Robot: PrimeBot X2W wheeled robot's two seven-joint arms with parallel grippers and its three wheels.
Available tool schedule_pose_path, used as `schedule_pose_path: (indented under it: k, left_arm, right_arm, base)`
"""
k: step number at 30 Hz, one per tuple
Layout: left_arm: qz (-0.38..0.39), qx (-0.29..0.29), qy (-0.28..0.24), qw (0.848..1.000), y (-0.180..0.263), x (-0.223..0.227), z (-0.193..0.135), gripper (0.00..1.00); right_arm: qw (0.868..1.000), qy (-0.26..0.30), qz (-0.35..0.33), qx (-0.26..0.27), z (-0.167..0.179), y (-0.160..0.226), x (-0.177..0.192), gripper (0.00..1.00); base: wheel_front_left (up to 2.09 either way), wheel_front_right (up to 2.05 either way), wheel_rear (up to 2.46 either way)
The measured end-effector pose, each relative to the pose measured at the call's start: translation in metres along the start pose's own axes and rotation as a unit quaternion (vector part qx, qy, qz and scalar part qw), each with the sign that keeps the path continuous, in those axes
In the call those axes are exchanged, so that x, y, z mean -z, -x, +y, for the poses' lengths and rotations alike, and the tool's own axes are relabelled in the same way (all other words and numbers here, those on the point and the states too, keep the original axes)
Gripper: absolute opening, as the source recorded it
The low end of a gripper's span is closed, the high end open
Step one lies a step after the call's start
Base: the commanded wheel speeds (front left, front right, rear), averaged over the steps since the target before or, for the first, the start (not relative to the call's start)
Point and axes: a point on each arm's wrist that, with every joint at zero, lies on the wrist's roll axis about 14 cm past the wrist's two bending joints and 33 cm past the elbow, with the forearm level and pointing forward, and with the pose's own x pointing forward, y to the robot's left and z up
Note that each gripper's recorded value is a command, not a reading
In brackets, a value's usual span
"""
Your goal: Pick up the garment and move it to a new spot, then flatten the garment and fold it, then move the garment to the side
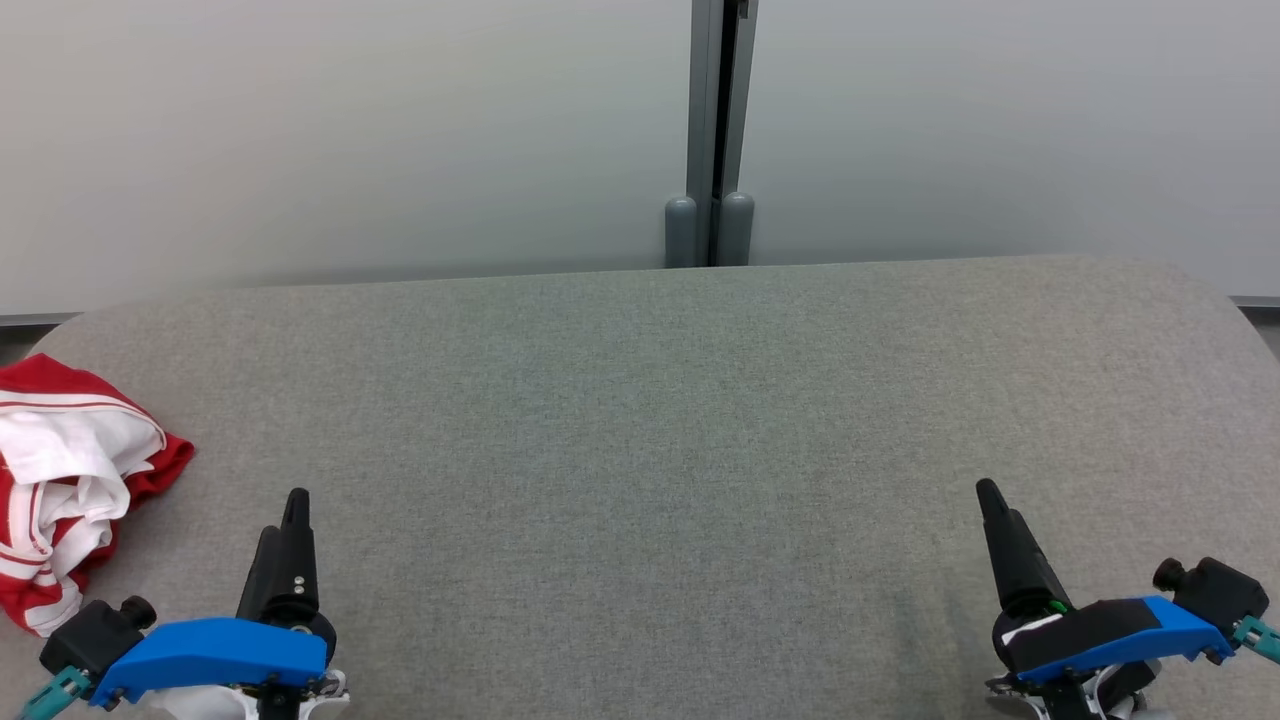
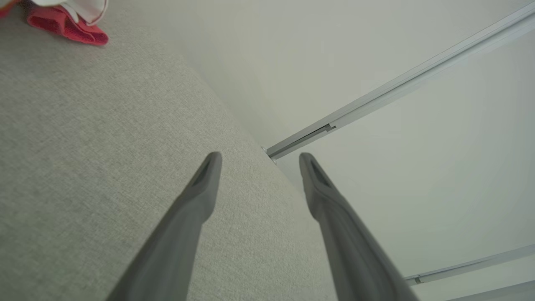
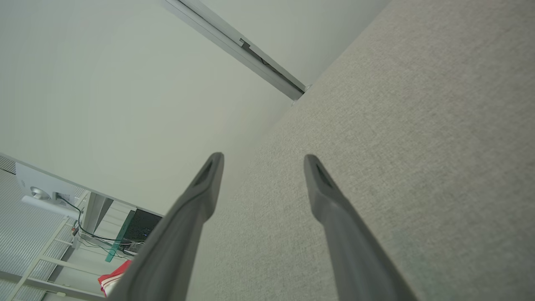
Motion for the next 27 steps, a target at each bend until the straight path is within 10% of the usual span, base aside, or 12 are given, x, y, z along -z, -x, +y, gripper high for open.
schedule_pose_path:
  k: [27]
  left_arm:
    - [0.049,0.027,-0.231,0.971,0.009,0.026,0.003,1.0]
  right_arm:
    - [0.97,0.23,0.03,-0.069,0.027,0.005,0.026,1.0]
  base:
    - [0.0,0.0,0.0]
